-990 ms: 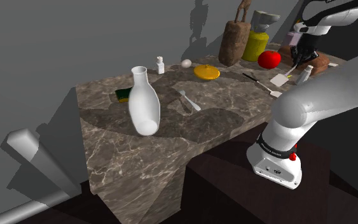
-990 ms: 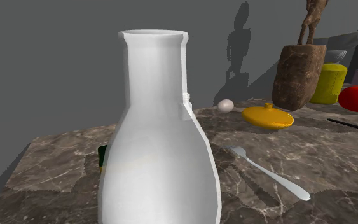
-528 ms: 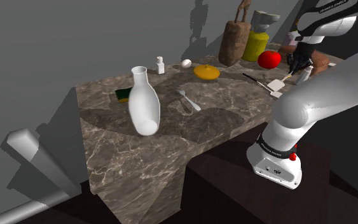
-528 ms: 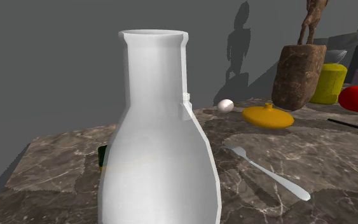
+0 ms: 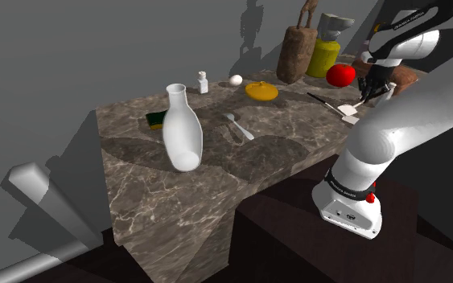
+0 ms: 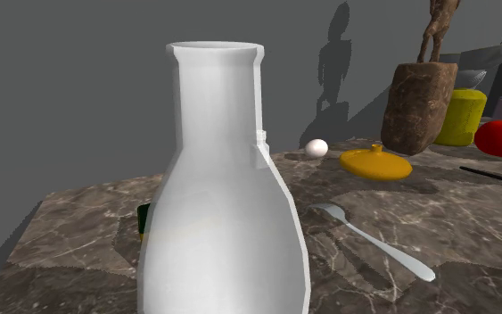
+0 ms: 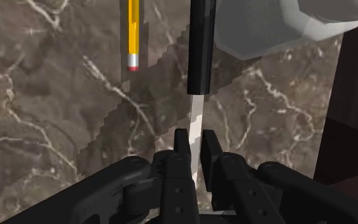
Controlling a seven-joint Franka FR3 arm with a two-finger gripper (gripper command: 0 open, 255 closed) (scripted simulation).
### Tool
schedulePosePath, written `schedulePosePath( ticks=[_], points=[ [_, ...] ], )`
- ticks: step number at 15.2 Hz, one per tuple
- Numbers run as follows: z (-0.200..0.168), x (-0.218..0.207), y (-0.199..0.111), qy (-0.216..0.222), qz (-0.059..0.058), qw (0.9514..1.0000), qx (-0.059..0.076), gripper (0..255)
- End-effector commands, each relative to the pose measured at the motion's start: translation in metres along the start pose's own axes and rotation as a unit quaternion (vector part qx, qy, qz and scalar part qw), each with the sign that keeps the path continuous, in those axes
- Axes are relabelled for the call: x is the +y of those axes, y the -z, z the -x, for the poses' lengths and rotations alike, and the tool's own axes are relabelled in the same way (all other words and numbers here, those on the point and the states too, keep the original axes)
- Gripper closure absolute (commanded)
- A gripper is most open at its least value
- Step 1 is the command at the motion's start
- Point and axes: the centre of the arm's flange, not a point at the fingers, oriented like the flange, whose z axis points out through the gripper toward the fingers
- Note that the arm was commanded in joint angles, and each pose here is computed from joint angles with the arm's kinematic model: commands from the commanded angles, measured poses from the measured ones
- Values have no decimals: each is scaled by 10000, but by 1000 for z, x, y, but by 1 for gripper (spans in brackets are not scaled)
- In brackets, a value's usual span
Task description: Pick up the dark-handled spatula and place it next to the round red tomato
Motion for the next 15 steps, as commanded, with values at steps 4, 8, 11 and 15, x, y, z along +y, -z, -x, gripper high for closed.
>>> schedulePosePath(
  ticks=[4,8,11,15],
  points=[
    [-2,-1,-8,-1,4,10000,-3,255],
    [-2,-1,-7,-1,4,10000,-3,255],
    [-2,-1,-7,-1,4,10000,-3,0],
    [-2,-1,6,-1,4,10000,-3,0]
  ],
)
